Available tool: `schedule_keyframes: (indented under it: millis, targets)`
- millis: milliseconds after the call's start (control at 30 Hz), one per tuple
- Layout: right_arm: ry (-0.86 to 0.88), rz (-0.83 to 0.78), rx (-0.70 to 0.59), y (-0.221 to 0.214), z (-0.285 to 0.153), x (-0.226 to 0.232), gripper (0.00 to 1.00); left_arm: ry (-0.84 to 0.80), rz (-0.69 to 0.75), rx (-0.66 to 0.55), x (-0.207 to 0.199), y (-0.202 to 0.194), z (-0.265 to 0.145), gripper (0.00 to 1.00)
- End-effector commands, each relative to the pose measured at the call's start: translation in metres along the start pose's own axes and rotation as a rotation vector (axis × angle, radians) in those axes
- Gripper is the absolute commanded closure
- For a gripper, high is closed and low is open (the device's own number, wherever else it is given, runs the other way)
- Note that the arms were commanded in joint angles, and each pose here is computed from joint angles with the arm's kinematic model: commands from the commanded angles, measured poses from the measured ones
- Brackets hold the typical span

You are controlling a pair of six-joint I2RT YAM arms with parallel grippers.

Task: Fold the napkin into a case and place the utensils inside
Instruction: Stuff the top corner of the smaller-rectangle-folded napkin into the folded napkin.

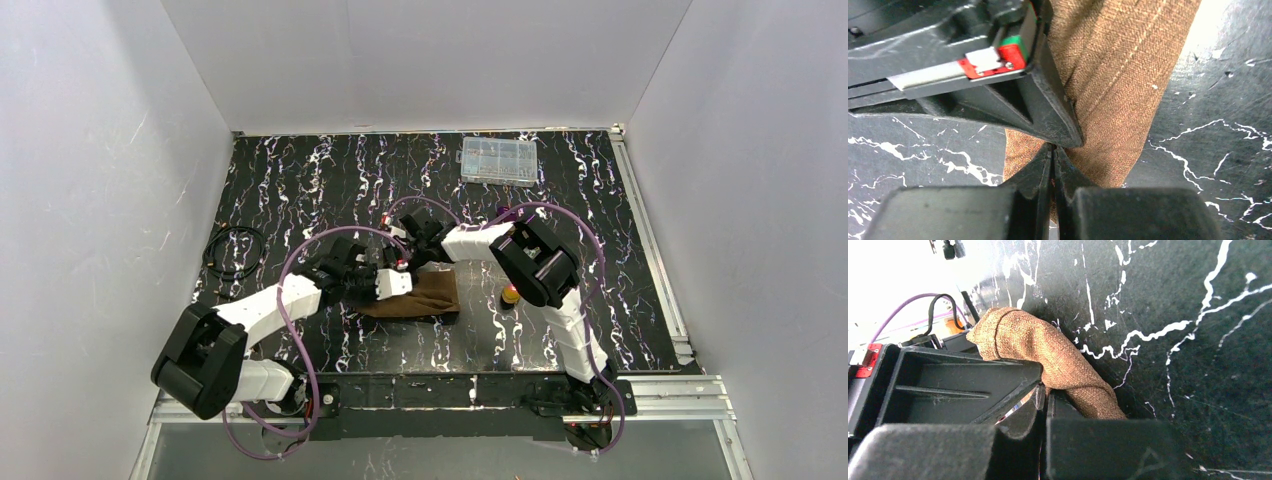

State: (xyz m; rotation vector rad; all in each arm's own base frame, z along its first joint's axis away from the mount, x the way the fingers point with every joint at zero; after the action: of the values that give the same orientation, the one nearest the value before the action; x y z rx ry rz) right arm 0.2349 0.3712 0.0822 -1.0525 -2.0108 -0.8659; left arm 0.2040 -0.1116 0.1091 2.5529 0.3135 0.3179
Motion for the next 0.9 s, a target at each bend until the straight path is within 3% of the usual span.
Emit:
schedule_keyframes:
  millis: [0, 67, 167, 267, 300, 333, 500, 667, 767, 867]
  targets:
    - [-0.011, -0.004, -0.036, 0.005, 0.002, -0.009, 0.99, -0.064, 0.096, 0.059, -0.013, -0.019, 0.008, 1.00]
    - [-0.011, -0.014, -0.037, 0.007, -0.002, -0.009, 0.96, -0.064, 0.128, 0.071, -0.014, -0.023, 0.010, 1.00]
    - [-0.010, -0.044, -0.063, 0.010, -0.017, -0.008, 0.81, -0.060, 0.164, 0.097, -0.016, -0.029, 0.013, 1.00]
    - [0.007, -0.083, -0.098, 0.014, -0.039, -0.005, 0.50, -0.074, 0.207, 0.116, -0.021, -0.037, 0.015, 1.00]
    - [0.016, -0.100, -0.110, 0.016, -0.047, -0.004, 0.31, -0.072, 0.212, 0.111, -0.021, -0.038, 0.015, 1.00]
    - [0.016, -0.115, -0.123, 0.015, -0.055, -0.003, 0.05, -0.075, 0.224, 0.111, -0.022, -0.038, 0.015, 1.00]
    - [-0.066, -0.195, -0.145, 0.015, -0.097, 0.001, 0.01, -0.079, 0.258, 0.118, -0.025, -0.037, 0.016, 1.00]
    - [-0.289, -0.432, -0.187, -0.004, -0.144, 0.010, 0.01, -0.076, 0.279, 0.124, -0.026, -0.036, 0.015, 1.00]
    - [-0.341, -0.638, -0.184, -0.026, -0.162, 0.014, 0.01, -0.078, 0.278, 0.124, -0.027, -0.036, 0.016, 1.00]
    - [-0.342, -0.743, -0.160, -0.044, -0.172, 0.015, 0.01, -0.079, 0.277, 0.121, -0.029, -0.037, 0.016, 1.00]
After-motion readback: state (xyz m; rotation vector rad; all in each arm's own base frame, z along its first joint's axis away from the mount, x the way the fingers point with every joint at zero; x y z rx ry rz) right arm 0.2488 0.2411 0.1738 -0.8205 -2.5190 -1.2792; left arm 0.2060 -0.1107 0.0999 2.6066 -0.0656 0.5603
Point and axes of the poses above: each gripper's point midway between its finger pads, its own z axis out along the fingers, its own x axis along the line the jaws close on, y = z × x, the point moved 10 cm from there along -z, back along the fingers, and after that the axes turned 10 degrees about -z, right-handed, at the moved point
